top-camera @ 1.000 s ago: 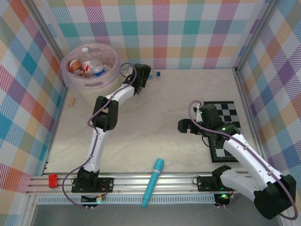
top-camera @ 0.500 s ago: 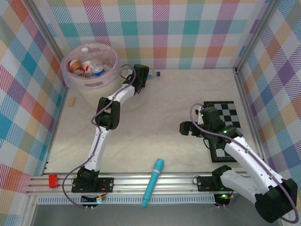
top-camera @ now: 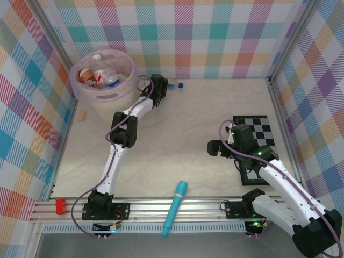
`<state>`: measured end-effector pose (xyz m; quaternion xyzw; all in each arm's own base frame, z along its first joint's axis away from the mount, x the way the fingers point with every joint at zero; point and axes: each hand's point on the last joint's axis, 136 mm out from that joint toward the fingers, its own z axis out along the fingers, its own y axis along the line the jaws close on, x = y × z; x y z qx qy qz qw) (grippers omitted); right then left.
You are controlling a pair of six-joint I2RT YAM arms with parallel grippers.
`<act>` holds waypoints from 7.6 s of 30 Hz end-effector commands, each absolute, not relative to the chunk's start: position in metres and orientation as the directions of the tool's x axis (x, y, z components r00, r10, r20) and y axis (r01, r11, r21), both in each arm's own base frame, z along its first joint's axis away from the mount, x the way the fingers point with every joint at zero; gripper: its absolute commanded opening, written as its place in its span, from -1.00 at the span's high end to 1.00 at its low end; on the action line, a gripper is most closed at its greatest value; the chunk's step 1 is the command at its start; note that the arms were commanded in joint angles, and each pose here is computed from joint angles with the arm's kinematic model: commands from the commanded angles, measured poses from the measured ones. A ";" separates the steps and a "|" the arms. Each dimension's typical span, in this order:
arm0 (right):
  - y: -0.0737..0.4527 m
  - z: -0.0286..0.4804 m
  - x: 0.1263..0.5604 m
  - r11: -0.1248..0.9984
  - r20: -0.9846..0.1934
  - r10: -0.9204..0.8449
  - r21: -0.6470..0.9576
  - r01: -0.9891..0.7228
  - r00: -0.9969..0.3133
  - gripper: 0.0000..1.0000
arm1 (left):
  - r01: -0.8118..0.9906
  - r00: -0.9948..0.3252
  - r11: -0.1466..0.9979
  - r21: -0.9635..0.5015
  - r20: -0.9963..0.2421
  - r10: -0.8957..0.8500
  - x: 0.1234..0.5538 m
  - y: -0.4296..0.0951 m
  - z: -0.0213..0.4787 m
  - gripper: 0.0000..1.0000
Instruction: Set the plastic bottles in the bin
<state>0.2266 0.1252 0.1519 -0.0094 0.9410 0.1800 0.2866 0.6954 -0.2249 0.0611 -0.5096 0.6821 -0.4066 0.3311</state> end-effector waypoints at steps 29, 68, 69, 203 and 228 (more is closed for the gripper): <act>0.126 0.145 0.236 0.944 -0.534 0.067 0.309 -0.120 -0.843 -1.00 | -0.346 -0.374 0.390 -0.853 -0.256 -0.891 0.615 -0.251 0.088 -0.70; 0.114 0.152 0.231 0.958 -0.560 0.060 0.265 -0.110 -0.826 -1.00 | -0.395 -0.413 0.548 -0.737 -0.390 -0.823 0.636 -0.233 0.090 0.00; 0.114 0.153 0.232 0.957 -0.564 0.063 0.268 -0.110 -0.823 -0.99 | -0.369 -0.407 0.540 -0.757 -0.390 -0.826 0.634 -0.234 0.099 0.01; 0.134 0.145 0.260 0.955 -0.545 -0.016 0.241 -0.175 -0.838 -1.00 | -0.244 -0.614 0.968 0.050 -0.781 -0.115 0.473 -0.023 0.370 0.13; 0.138 0.139 0.261 0.949 -0.543 -0.001 0.263 -0.171 -0.840 -1.00 | -0.209 -0.575 0.978 -0.009 -0.808 -0.130 0.494 -0.021 0.381 -0.80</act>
